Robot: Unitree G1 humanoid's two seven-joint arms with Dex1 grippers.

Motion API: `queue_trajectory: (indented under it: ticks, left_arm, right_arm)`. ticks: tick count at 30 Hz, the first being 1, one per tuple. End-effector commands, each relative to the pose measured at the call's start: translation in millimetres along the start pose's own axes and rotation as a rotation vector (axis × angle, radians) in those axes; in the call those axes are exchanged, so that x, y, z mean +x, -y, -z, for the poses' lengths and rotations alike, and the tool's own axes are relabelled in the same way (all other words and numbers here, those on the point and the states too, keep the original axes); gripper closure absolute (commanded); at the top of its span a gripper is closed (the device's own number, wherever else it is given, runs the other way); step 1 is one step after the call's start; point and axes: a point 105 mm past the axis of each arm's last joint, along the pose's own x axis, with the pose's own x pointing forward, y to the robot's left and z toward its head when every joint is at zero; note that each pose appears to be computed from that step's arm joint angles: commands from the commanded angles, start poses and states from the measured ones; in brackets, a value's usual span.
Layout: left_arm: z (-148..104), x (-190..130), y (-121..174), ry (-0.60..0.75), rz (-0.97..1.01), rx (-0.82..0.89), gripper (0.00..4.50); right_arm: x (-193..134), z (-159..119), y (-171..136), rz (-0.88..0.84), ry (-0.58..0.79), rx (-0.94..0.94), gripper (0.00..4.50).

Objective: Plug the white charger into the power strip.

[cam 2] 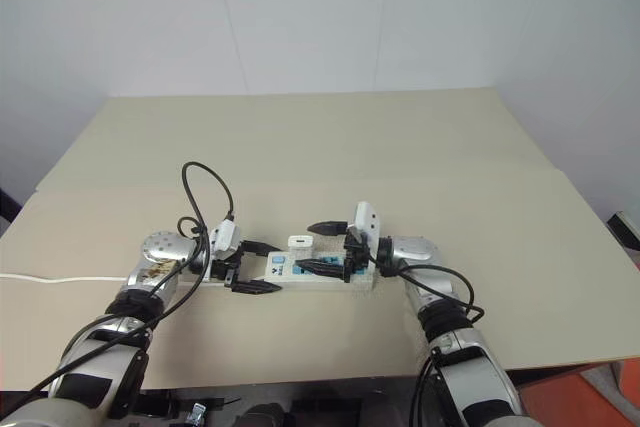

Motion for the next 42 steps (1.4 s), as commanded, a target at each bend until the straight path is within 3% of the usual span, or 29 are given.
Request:
queue_trajectory:
  ticks: [1, 9, 16, 23, 27, 34, 42]
  left_arm:
    - [-18, -6, -8, 0.029, -0.014, 0.077, 1.23]
    - [-17, -5, -7, 0.029, -0.01, 0.078, 1.23]
    - [-17, -3, -7, 0.035, -0.01, 0.077, 1.23]
    - [-16, -3, -6, 0.034, -0.01, 0.075, 1.23]
    - [-16, -3, -6, 0.033, -0.01, 0.074, 1.23]
    - [-16, -3, -6, 0.033, -0.011, 0.076, 1.23]
    - [-17, -3, -6, 0.031, -0.008, 0.078, 1.23]
  right_arm:
    - [-16, 20, -7, -0.007, -0.098, 0.091, 0.04]
    - [-12, -40, 6, 0.015, -0.071, 0.026, 0.04]
    - [8, -54, -4, -0.021, -0.061, -0.037, 0.04]
    - [21, -52, -10, -0.048, -0.062, -0.037, 0.04]
    - [26, -48, -9, -0.043, -0.064, -0.018, 0.89]
    - [24, -43, -9, -0.058, -0.074, -0.016, 3.35]
    - [24, -40, -13, -0.079, -0.048, -0.083, 3.38]
